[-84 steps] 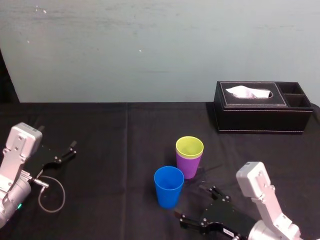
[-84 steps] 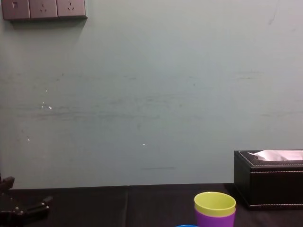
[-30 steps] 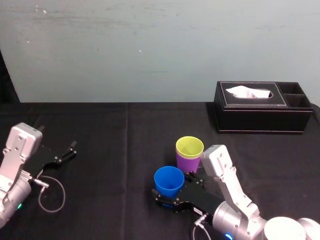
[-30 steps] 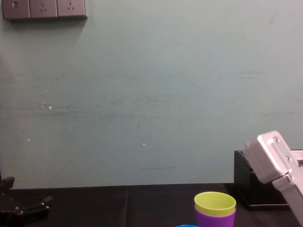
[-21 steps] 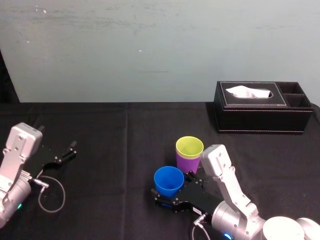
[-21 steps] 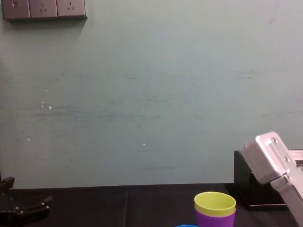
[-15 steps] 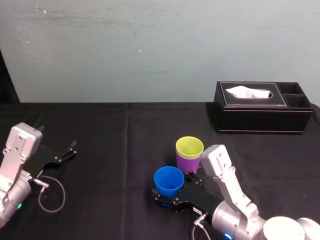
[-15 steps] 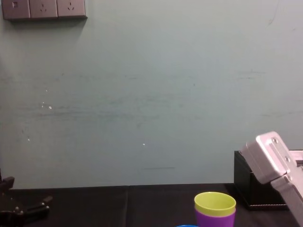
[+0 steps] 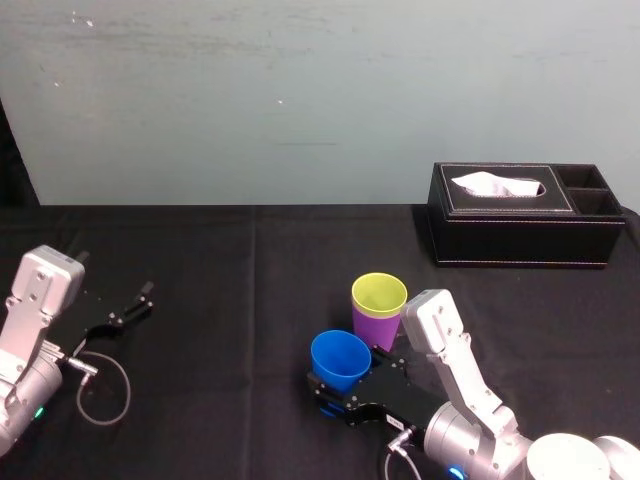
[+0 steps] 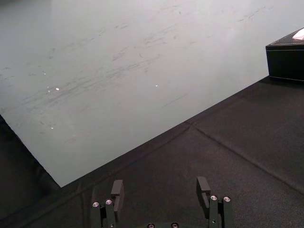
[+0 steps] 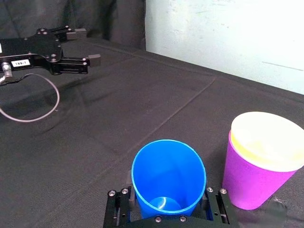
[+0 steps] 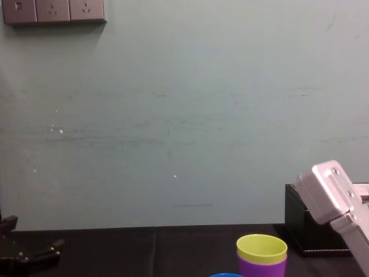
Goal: Stack the three plastic cups sequentially using one hand.
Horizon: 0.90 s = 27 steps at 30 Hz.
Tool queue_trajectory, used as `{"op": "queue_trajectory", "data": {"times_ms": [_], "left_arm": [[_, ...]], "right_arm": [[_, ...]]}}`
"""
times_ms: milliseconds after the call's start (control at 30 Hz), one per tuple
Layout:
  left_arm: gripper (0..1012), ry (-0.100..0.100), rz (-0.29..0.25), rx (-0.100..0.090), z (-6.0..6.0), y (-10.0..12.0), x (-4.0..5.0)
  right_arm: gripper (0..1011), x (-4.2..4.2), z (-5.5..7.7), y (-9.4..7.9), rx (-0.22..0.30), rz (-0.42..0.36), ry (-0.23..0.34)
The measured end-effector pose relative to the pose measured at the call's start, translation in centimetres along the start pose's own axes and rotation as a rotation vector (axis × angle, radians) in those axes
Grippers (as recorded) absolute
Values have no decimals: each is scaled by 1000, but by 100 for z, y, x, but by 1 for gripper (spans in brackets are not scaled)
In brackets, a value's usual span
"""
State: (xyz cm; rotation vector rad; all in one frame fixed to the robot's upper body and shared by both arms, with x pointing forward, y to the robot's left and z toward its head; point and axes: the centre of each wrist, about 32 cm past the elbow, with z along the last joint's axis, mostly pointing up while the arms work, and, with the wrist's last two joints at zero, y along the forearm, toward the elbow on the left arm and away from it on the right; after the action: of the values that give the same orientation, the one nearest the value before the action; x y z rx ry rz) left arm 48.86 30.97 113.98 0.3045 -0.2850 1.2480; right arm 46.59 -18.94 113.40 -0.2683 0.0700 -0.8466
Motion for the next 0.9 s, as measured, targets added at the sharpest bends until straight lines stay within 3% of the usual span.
{"op": "queue_trajectory", "data": {"times_ms": [233,500,633,667,900], "left_arm": [[1000,0,0,0,0,0,0],[1000,0,0,0,0,0,0],[1000,0,0,0,0,0,0],[1000,0,0,0,0,0,0],[1000,0,0,0,0,0,0]], "right_arm": [[722,10,67,-36,14,4,-8],[722,90,372,-126,37,31,-16],[722,177,590,-173,58,44,-39],[722,177,590,-173,58,44,-39],[722,403,929,-212,77,22,-72]]}}
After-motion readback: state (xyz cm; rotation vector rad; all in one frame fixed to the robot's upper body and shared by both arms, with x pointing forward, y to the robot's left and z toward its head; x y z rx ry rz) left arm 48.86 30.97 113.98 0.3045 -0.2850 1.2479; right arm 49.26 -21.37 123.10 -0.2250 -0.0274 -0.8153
